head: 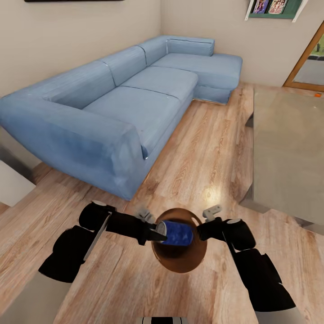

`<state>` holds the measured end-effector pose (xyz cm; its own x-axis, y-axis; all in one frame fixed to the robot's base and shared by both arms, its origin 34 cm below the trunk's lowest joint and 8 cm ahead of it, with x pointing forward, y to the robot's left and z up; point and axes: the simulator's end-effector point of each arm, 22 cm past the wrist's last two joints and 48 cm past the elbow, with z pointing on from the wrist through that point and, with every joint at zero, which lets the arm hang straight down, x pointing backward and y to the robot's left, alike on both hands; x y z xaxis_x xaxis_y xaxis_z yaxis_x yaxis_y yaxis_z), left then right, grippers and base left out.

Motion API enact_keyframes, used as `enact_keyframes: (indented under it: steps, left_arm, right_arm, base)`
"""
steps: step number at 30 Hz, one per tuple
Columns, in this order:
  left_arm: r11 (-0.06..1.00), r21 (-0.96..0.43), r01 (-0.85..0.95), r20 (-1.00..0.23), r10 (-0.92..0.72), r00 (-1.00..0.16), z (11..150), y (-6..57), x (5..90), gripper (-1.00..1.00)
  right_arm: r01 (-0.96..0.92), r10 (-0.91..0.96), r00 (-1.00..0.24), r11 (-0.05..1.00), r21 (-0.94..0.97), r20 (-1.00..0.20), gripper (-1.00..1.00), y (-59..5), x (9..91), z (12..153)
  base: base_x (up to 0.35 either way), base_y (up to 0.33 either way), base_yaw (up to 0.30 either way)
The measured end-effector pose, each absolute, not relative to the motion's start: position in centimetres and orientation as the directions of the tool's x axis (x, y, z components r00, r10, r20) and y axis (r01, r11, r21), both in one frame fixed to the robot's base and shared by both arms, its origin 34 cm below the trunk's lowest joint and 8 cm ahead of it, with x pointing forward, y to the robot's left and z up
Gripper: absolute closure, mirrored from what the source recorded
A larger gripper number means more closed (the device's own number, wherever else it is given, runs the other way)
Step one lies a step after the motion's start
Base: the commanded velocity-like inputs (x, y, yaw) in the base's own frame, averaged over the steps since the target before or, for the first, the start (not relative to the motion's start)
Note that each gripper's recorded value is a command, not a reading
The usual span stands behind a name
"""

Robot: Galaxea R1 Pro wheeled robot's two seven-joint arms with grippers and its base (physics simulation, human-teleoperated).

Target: Put the three can of soda from the living room inside the tash can in the kitchen.

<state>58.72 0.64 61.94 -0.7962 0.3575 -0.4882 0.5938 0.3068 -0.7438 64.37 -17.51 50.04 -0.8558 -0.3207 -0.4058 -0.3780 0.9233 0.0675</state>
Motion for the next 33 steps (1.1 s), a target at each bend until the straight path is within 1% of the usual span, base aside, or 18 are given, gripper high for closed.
enact_keyframes:
  steps: [10, 16, 22, 33]
  left_arm:
    - [0.298, -0.726, 0.620, -0.493, 0.403, -0.771, 61.4, -1.8, 57.4, 1.00]
    - [0.326, -0.703, 0.632, -0.494, 0.416, -0.763, 60.7, -2.6, 57.4, 1.00]
    - [0.360, -0.658, 0.661, -0.500, 0.447, -0.742, 59.5, -2.8, 57.6, 1.00]
    - [0.396, -0.625, 0.672, -0.492, 0.468, -0.734, 58.5, -3.9, 57.4, 1.00]
  right_arm:
    - [-0.383, -0.342, -0.853, 0.923, 0.027, -0.395, 1.00, -17.5, 64.4, 49.6]
    - [-0.387, -0.366, -0.847, 0.922, -0.026, -0.385, 1.00, -18.3, 64.6, 49.6]
    - [-0.379, -0.317, -0.861, 0.921, 0.086, -0.398, 1.00, -16.0, 64.0, 49.7]
    - [-0.404, -0.354, -0.845, 0.914, 0.044, -0.400, 1.00, -15.8, 64.2, 49.7]
  base:
    - [0.000, 0.000, 0.000]
    - [0.000, 0.000, 0.000]
    - [0.000, 0.000, 0.000]
    - [0.000, 0.000, 0.000]
